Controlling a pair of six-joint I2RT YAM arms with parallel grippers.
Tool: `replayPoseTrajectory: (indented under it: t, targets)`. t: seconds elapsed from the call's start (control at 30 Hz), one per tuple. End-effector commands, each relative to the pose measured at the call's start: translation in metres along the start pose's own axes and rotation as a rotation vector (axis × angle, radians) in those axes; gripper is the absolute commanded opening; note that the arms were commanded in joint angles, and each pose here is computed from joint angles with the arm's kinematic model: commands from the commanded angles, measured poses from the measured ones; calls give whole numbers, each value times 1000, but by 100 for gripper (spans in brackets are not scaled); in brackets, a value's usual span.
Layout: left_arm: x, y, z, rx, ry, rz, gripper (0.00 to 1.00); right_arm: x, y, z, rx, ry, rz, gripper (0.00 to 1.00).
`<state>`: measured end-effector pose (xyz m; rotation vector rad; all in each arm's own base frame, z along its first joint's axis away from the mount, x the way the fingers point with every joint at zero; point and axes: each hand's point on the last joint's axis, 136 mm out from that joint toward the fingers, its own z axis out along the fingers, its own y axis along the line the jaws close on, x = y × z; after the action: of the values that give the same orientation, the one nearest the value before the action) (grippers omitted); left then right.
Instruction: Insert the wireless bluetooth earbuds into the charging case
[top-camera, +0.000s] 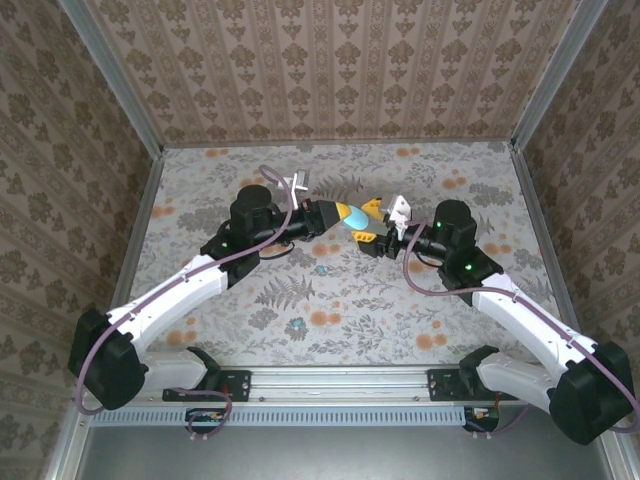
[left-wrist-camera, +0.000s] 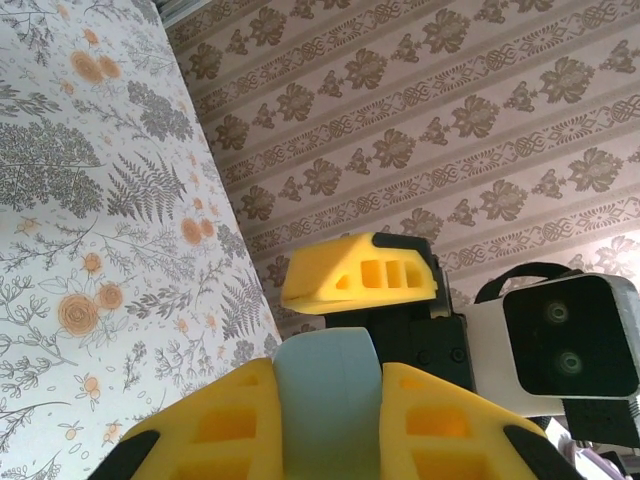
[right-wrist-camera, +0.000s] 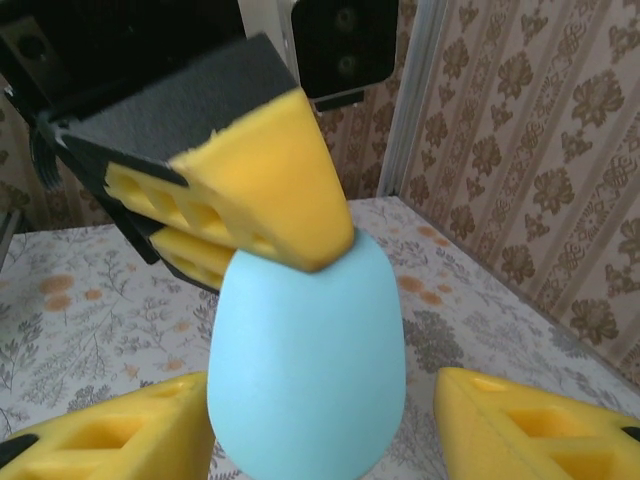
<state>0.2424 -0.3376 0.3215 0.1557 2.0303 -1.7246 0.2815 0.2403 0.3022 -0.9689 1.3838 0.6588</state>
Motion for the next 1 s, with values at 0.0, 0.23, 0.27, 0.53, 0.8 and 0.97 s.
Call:
replayPoseTrajectory:
  t: [0.0,0.23,0.27,0.53,0.8,0.97]
  targets:
    - [-2,-9,-5,21,-27,14,11,-26,-1,-5,8,-80,-34,60]
    - [-2,-9,-4,26,-21,11,11,-22,-4,-3,22,-71,-4,49]
    - [-2,-9,-4,24,-23,11,11,-22,-4,-3,21,-73,-2,47]
    - [-5,-6,-13,-30,-57,162,60,-23,5,0,-75,-30,59,37]
    - [9,-5,-45,-41,-139,1010,74,-16,28,4,-376,48,266,35]
    - [22,-16,-50,94,-50,1161,78,-24,38,0,-472,32,247,35]
